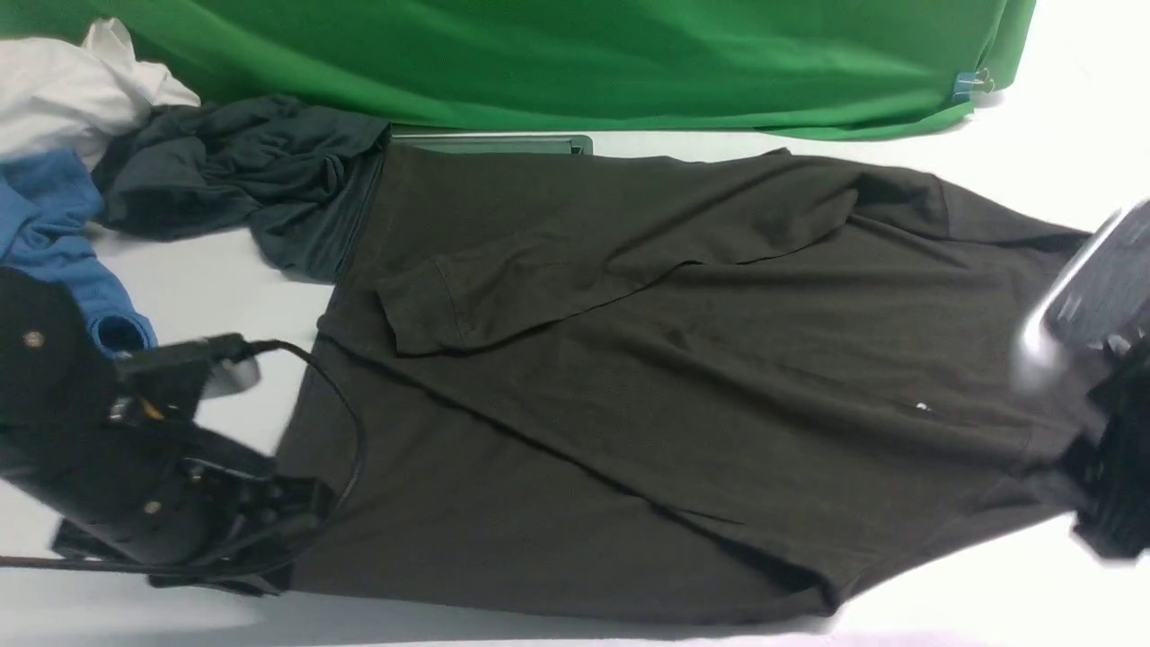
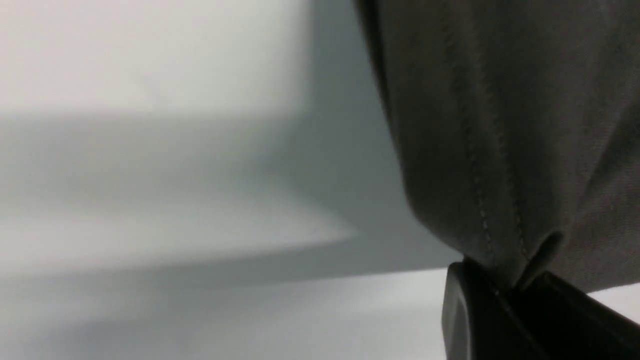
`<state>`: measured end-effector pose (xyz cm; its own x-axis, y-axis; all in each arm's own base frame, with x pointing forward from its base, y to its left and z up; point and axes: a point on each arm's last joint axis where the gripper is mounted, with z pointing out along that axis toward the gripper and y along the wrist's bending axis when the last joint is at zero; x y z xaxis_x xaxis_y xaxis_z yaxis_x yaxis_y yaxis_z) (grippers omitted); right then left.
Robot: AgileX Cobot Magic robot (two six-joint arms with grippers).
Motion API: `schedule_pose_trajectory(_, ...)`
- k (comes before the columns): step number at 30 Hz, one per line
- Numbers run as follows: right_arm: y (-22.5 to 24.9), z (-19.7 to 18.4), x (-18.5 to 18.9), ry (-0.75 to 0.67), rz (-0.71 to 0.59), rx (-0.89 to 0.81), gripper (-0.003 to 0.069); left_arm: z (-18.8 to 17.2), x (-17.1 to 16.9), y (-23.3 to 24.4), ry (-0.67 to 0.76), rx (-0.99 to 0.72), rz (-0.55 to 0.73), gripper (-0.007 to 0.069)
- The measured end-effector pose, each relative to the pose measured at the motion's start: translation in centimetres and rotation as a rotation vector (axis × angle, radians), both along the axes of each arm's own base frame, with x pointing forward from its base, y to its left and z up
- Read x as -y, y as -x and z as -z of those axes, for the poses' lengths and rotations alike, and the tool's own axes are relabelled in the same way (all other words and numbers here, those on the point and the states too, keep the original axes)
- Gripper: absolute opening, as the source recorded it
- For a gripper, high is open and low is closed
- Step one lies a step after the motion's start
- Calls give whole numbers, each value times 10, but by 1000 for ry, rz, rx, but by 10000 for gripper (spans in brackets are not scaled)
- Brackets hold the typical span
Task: Fold a long-sleeved shirt on a white desktop.
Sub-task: 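Grasp the near edge of the shirt at its hem and shoulder corners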
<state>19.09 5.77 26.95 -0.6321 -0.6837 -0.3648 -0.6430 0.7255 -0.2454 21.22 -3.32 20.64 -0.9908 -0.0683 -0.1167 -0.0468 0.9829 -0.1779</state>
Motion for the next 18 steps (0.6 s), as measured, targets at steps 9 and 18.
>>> schedule_pose_trajectory(9,2,68,-19,257,-384,-94,547,-19,-11,13,-108,52,-10,50)
schedule_pose_trajectory(18,-15,109,-8,263,-370,-90,547,-19,-11,11,-108,71,-17,50)
